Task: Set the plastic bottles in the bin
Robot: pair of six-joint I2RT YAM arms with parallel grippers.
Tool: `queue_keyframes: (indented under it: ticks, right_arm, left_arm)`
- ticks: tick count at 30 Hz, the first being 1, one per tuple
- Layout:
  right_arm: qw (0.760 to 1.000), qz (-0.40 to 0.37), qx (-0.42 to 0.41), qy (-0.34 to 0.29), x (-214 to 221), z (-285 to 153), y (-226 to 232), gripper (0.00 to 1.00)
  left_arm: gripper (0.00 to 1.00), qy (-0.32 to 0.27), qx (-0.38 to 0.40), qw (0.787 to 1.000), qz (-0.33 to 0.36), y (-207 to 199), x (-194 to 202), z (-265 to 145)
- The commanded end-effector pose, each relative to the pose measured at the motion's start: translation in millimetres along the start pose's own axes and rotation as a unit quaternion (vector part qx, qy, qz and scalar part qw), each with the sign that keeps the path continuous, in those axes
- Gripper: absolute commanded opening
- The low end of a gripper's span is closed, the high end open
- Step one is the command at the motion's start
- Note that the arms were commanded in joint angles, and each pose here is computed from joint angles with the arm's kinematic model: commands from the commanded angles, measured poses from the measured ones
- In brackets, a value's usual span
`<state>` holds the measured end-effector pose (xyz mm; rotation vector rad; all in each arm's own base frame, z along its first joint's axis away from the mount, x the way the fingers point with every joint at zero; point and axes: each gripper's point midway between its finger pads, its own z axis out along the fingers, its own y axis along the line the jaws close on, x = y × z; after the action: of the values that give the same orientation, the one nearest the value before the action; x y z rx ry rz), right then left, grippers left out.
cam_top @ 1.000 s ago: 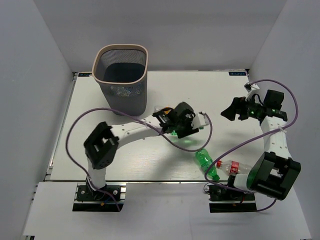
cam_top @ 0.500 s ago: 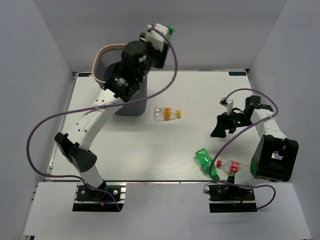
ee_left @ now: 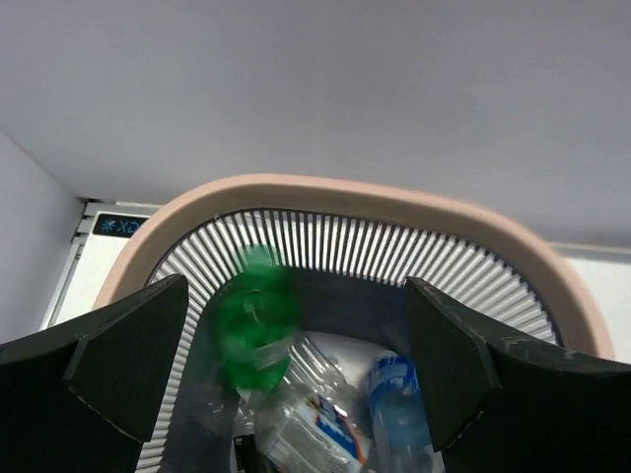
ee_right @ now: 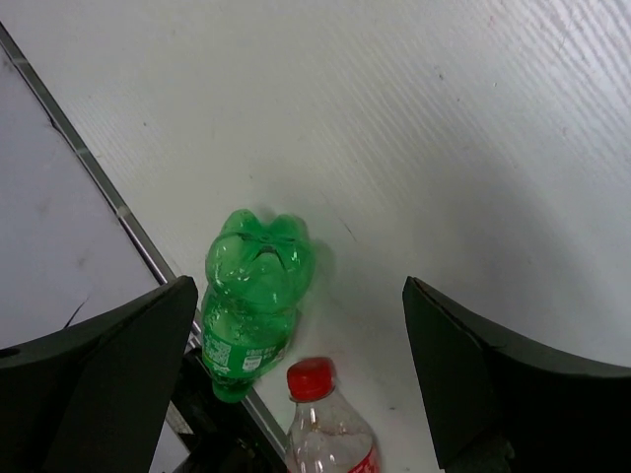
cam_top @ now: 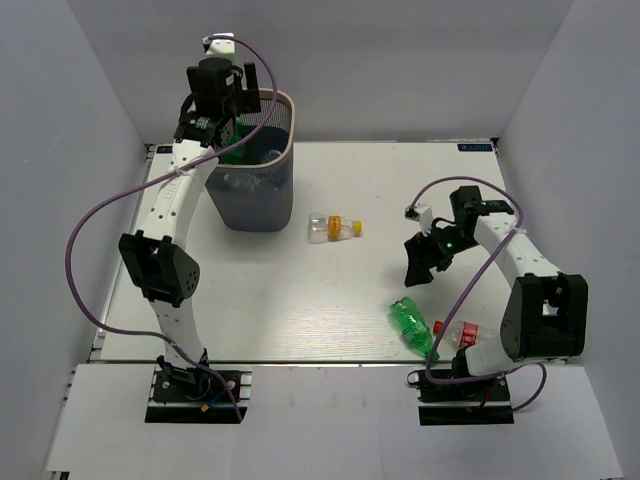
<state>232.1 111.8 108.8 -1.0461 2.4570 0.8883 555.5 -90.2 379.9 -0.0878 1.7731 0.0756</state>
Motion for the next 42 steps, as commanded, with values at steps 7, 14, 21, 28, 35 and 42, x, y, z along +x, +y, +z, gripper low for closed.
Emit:
queue_keyframes:
  ticks: [7, 14, 21, 28, 35, 42]
  right_arm:
    - [0.994, 0.018, 0.02, 0.11, 41.0, 20.2, 15.6, 0.9]
    - [0.987, -0.028, 0.006, 0.161, 54.0, 26.9, 33.0, 0.9]
    - [0.975, -0.041, 0.015, 0.216, 69.7, 37.6, 35.1, 0.9]
    - [0.961, -0.036, 0.044, 0.269, 92.2, 45.9, 25.6, 0.86]
    - [0.96, -0.042, 0.03, 0.275, 91.0, 49.6, 31.8, 0.42]
    - [0.976, -0.118, 0.047, 0.174, -15.5, 20.4, 28.9, 0.16]
  left_arm:
    - [0.99, -0.096, 0.42, 0.895, 0.114, -152.0, -42.1, -133.1]
    - [0.99, 0.018, 0.542, 0.832, 0.114, -206.7, 60.4, -215.4]
    - [0.99, 0.085, 0.555, 0.821, 0.105, -209.7, 128.4, -263.6]
    - [0.99, 0.162, 0.542, 0.818, 0.101, -197.0, 206.4, -288.7]
    - [0.99, 0.206, 0.527, 0.819, 0.097, -180.2, 245.4, -309.9]
    - [0.99, 0.26, 0.528, 0.803, 0.095, -165.0, 291.7, -333.7]
